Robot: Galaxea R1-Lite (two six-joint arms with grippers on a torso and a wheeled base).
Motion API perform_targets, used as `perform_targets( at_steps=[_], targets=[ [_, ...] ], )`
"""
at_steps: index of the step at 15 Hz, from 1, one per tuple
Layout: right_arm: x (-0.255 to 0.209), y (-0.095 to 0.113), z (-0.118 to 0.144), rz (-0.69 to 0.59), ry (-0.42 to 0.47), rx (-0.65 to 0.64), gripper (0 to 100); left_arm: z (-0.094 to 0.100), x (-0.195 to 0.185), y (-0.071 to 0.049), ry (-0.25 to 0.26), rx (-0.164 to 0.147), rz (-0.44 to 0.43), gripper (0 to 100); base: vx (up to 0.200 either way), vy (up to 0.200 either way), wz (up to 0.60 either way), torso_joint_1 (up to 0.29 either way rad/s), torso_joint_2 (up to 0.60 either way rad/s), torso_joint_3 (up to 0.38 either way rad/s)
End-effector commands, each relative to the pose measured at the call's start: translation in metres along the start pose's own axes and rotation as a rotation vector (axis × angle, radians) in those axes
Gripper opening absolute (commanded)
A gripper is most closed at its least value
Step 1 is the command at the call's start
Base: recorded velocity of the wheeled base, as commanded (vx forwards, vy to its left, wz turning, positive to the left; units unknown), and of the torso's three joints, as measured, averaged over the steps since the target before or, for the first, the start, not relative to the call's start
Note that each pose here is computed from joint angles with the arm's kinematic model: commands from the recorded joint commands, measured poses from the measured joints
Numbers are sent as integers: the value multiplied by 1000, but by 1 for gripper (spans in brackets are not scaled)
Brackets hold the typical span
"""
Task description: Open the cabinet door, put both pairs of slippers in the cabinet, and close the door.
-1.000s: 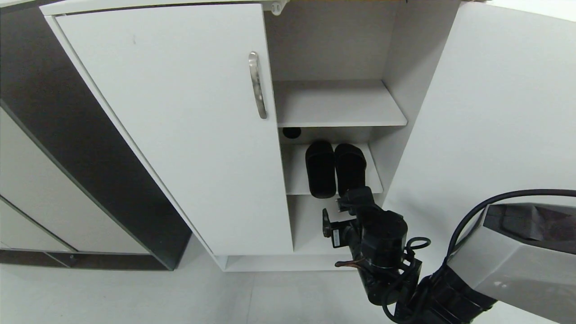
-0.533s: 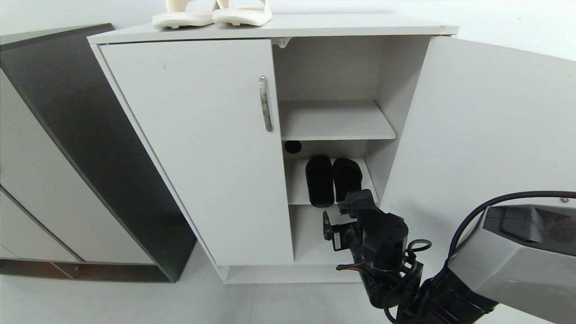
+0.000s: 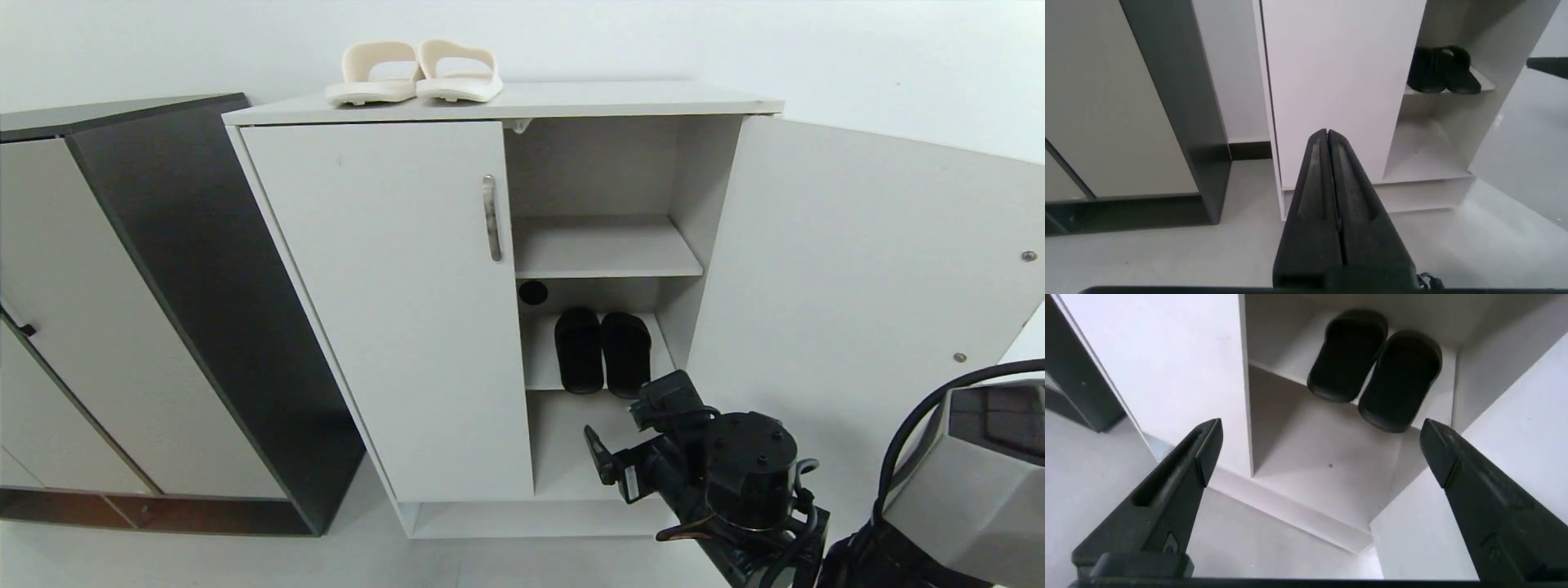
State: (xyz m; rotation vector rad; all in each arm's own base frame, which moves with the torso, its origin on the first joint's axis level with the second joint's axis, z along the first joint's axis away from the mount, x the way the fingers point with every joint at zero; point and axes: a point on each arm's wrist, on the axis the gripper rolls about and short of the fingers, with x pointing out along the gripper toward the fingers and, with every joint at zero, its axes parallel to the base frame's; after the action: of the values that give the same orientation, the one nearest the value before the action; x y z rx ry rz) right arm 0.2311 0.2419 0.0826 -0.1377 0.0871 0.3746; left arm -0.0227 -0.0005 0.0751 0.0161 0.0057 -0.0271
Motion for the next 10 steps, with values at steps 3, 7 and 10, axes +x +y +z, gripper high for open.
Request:
perform_targets(
  at_steps=[3, 7, 10],
  targets=[
    [-1, -3, 5, -8, -14, 8, 100, 0, 0, 0, 2, -5, -1, 0, 0, 0, 0, 1, 2, 19],
    [-1, -3, 5, -10, -19, 11, 100, 0, 0, 0, 2, -5, -1, 0, 0, 150, 0, 2, -2, 4],
    [-2, -2, 4, -8, -15, 7, 100, 0, 0, 0, 2, -7, -1, 0, 0, 200, 0, 7, 2, 2]
  ],
)
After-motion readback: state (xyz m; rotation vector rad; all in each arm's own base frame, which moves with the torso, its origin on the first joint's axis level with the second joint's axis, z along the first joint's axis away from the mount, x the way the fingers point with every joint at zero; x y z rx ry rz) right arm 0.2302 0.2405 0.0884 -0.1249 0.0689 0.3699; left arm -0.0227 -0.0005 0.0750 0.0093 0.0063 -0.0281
